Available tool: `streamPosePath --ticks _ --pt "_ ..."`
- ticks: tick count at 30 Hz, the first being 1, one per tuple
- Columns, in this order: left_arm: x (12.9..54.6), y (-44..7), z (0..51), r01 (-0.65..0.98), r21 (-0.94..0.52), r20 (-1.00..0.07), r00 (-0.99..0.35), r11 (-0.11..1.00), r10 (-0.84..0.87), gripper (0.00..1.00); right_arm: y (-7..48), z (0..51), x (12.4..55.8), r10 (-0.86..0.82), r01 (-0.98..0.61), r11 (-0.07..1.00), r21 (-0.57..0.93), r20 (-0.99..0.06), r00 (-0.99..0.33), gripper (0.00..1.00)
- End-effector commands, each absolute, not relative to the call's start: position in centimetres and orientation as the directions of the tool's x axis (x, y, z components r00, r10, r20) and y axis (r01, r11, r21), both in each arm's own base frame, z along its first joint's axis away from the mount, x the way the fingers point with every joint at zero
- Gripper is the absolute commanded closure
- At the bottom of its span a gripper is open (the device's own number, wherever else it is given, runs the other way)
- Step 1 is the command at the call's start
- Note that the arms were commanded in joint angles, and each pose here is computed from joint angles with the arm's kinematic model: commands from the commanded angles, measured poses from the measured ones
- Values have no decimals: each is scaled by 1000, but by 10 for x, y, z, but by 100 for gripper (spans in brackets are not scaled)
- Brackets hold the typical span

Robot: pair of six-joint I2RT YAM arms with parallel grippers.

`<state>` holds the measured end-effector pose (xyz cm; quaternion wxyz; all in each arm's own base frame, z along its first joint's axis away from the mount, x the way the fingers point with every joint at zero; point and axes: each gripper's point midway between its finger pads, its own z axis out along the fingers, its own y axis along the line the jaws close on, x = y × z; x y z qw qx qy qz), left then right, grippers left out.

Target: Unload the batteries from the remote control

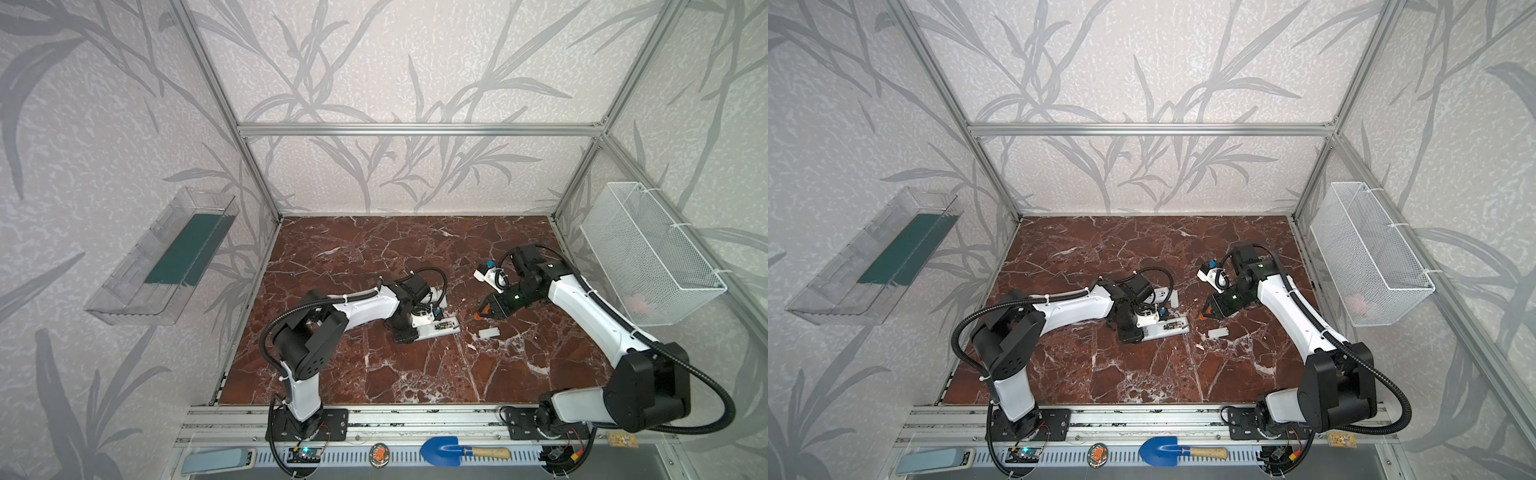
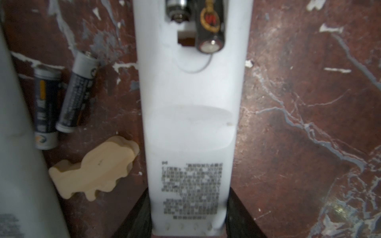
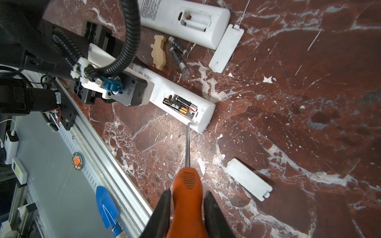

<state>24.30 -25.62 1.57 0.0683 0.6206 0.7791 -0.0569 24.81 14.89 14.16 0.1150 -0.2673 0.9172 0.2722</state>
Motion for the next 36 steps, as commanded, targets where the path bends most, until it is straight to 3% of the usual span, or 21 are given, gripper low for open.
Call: streamPosePath --ticks 1,15,36 --pt "225 -235 -6 969 -81 -63 -240 235 969 100 153 138 246 -435 -563 688 458 -361 -825 100" --pt "224 -232 -7 970 -71 -60 -239 235 969 100 163 161 252 -404 -579 662 476 -425 -810 100" --pt "223 -231 -6 970 -68 -60 -239 235 969 100 156 125 256 -440 -560 690 459 -348 -828 100"
